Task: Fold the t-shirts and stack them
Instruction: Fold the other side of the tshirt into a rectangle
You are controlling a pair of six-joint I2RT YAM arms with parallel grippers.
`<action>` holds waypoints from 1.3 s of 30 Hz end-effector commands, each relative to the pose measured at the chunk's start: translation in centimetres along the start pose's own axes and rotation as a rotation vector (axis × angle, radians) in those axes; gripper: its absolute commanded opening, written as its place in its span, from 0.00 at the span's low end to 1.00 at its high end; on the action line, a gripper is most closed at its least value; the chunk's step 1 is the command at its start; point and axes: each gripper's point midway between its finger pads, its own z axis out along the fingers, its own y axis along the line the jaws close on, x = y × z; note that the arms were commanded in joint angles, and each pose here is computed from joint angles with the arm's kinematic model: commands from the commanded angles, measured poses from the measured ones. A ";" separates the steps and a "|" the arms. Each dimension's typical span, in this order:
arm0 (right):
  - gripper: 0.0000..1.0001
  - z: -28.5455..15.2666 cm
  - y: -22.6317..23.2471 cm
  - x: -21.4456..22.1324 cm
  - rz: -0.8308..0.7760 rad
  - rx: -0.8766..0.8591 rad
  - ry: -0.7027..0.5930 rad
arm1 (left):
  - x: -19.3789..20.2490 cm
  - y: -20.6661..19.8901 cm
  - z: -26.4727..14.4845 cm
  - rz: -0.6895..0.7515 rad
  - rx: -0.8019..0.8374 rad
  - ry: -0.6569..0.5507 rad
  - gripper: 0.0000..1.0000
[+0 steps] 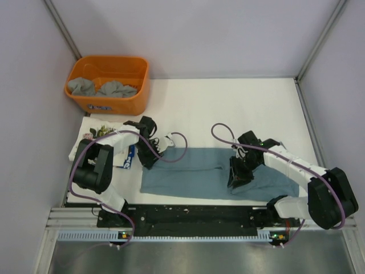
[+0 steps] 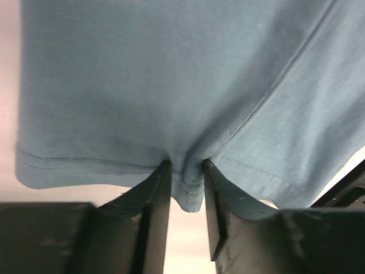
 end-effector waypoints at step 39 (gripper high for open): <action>0.00 -8.8 -21.5 -29.7 0.451 0.164 -0.683 | -0.4 11.8 0.1 -0.257 -0.439 -0.040 0.00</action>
